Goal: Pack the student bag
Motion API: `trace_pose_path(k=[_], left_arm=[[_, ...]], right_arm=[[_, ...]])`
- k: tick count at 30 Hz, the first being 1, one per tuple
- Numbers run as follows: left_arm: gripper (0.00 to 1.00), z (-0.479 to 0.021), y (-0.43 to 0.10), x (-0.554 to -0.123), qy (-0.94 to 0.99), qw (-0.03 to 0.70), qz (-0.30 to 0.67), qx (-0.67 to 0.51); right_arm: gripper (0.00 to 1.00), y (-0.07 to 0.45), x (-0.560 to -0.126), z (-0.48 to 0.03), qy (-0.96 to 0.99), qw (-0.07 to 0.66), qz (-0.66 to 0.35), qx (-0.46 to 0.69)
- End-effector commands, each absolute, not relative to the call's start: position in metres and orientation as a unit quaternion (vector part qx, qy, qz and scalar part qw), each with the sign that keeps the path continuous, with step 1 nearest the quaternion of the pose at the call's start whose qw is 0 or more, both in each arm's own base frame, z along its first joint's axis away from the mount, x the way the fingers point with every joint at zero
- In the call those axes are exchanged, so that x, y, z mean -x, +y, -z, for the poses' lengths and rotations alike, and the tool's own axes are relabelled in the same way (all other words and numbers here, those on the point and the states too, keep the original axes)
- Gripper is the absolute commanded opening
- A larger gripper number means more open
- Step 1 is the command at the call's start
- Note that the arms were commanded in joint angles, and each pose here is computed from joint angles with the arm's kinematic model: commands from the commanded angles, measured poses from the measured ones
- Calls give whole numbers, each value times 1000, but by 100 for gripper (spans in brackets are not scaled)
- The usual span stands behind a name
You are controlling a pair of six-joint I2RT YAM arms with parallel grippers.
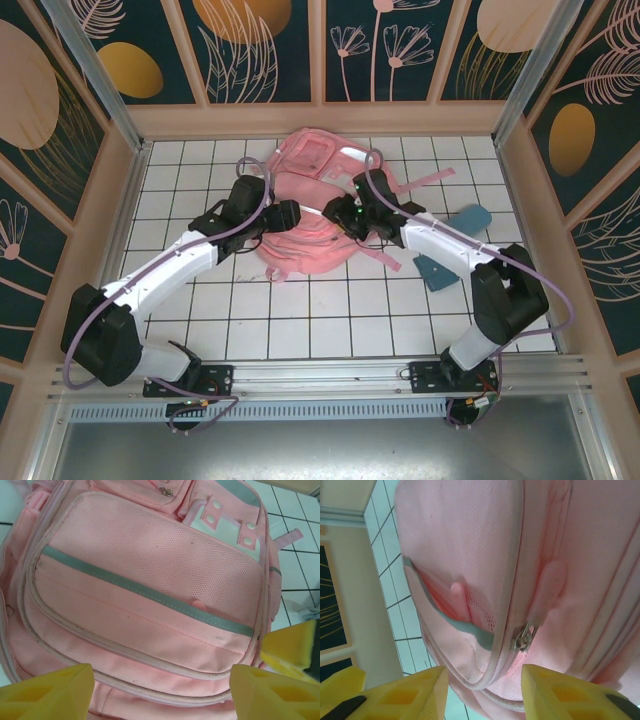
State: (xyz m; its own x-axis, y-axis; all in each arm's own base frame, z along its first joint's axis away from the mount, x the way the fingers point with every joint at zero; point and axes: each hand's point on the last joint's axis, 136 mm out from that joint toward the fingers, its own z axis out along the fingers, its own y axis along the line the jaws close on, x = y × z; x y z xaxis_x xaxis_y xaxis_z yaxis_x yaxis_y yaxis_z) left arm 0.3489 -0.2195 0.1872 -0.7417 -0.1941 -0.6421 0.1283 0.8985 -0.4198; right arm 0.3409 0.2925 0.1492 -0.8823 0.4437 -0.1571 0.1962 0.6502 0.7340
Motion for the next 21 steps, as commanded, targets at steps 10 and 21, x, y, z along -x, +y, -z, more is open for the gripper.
trace_pose_path(k=[10,21], left_arm=[[65,-186,-232,-332,896,313,305,75],[62,-184,-231,-311,864,294,384,141]], right_arm=[[29,310,-362,-133,891,155,-378,-196],[0,360,-368,-239,826,241,-508,-44]])
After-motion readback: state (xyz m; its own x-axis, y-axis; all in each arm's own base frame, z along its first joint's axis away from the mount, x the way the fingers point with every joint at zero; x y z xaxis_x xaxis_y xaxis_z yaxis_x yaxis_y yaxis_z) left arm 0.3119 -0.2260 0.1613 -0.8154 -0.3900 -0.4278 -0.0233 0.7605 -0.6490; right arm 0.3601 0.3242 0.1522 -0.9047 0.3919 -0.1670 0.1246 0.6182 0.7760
